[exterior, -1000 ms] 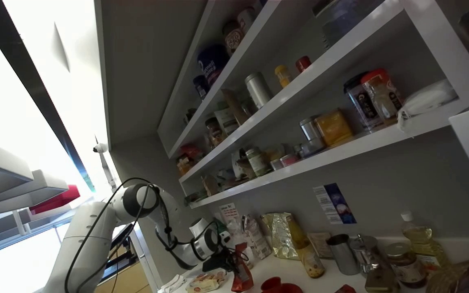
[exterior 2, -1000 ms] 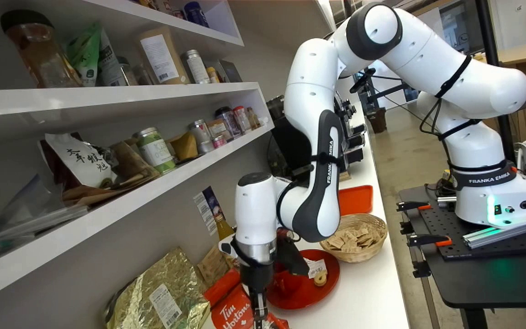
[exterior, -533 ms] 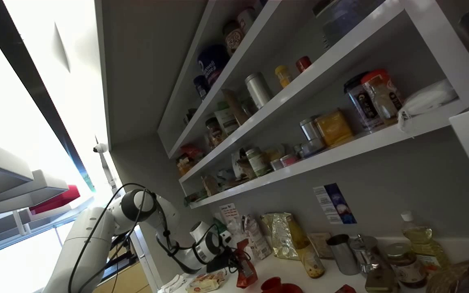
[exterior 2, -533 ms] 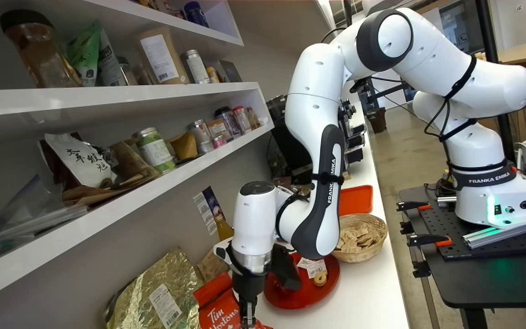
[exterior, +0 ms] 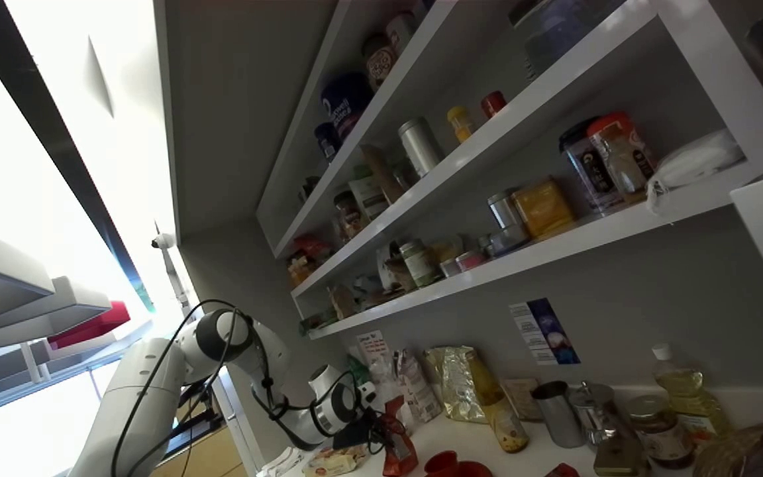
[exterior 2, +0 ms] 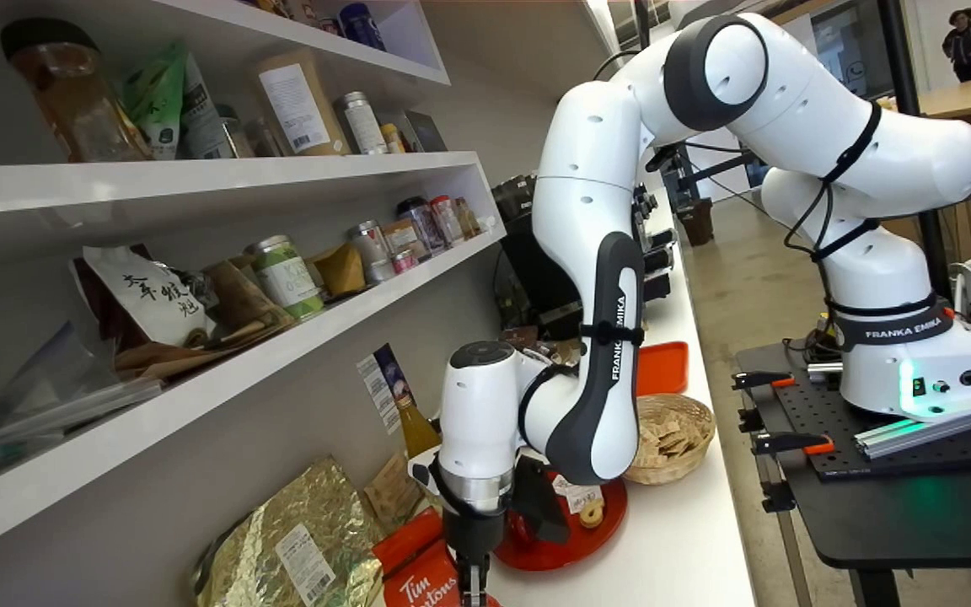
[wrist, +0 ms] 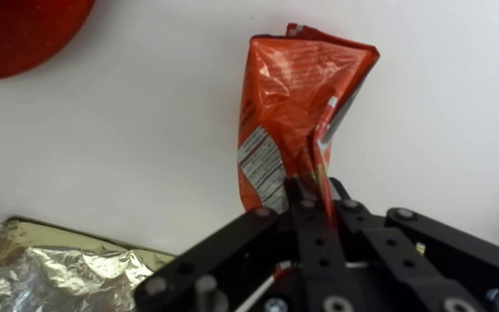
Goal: Remove the orange packet from the shelf
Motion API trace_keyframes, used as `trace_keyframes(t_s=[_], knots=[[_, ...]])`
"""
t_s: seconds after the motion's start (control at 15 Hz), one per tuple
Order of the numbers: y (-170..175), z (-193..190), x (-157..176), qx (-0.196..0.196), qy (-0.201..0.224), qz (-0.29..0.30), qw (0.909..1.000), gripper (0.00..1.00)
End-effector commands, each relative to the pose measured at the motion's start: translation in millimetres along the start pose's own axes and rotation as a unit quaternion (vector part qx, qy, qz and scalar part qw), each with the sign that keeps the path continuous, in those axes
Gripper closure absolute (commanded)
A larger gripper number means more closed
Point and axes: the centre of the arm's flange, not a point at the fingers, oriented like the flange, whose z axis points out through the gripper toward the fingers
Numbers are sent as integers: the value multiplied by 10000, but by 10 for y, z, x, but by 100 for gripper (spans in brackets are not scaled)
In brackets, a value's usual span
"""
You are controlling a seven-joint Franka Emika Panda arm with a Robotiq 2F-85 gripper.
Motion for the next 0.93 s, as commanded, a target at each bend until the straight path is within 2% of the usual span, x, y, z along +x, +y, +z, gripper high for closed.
trace_keyframes(t_s=[0.0, 0.13, 0.27, 0.47, 0.6, 0.67, 0.87], knots=[[6, 52, -74, 41, -219, 8, 9998, 71], [2, -2, -111, 59, -377, -26, 9993, 58], [-16, -177, -128, 226, -787, -172, 9965, 42], [-17, -666, -107, 627, -1506, -468, 9855, 21], [43, -1008, -110, 760, -2078, -562, 9736, 7], [95, -1166, -131, 776, -2351, -577, 9671, 1], [353, -1671, -199, 703, -2850, -494, 9547, 0]])
